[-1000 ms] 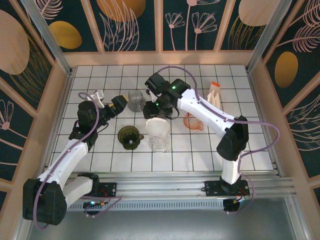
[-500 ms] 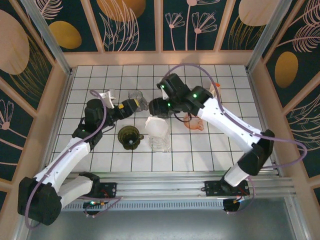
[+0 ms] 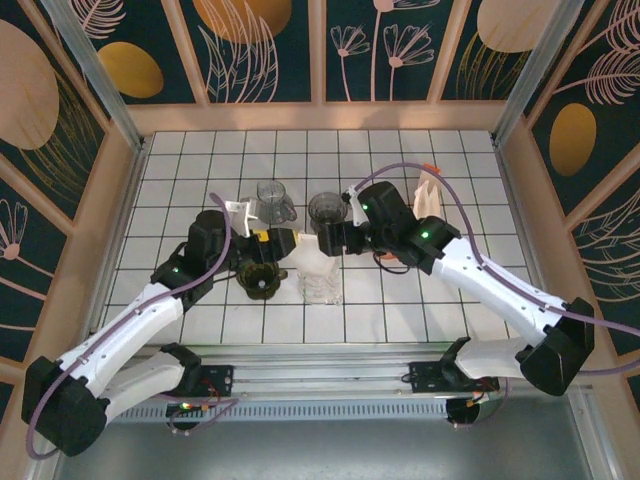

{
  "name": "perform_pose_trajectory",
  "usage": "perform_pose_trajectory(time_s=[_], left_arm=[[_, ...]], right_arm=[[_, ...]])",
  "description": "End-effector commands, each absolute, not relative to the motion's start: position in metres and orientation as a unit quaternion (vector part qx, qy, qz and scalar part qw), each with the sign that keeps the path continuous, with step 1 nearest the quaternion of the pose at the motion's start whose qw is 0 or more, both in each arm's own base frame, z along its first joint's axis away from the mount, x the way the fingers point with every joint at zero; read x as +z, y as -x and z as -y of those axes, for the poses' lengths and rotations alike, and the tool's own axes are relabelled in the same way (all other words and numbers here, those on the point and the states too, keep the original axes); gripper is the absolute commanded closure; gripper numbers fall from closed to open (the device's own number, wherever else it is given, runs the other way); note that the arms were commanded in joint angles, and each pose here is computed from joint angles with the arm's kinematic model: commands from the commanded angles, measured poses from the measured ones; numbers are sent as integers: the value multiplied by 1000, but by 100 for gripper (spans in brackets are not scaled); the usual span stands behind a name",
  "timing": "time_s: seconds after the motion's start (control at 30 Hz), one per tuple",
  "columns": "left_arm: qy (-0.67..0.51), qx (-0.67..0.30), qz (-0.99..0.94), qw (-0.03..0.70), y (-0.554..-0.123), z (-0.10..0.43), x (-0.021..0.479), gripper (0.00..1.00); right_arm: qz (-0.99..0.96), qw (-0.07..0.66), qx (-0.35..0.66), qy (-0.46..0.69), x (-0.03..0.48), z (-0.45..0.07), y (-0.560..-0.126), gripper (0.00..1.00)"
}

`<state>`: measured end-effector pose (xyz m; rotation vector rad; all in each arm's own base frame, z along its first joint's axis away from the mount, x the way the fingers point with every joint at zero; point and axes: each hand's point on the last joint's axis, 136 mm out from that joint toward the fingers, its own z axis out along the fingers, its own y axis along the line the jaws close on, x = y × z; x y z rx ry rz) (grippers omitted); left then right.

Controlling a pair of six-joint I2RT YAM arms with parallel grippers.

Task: Place the coffee filter in the dripper

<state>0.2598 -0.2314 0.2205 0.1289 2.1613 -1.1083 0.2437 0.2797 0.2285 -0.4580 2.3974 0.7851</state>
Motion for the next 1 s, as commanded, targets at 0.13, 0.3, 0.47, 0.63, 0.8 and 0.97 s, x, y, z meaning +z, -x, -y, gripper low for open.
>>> perform_pose_trajectory(time_s=[0.13,0.3,0.47,0.63,0.8,0.97], left_arm=[[-48,-413,-856,308,-251,233,193,10],[-39,-407,-865,291,-248,231,176,15],[-35,-399,-871,283,-248,230,166,19],[-32,-393,-876,277,-249,229,156,21],[-29,-392,-878,272,-249,230,151,21],[-27,-394,-876,277,-250,230,156,19]], right_arm=[[-892,276,315,169,212,-280,-243,23],[-897,267,315,161,198,-278,-242,25],[-900,260,313,155,185,-275,-239,25],[-902,257,312,150,176,-273,-238,26],[-902,257,311,151,176,-272,-238,25],[-884,284,335,157,205,-280,-243,23]])
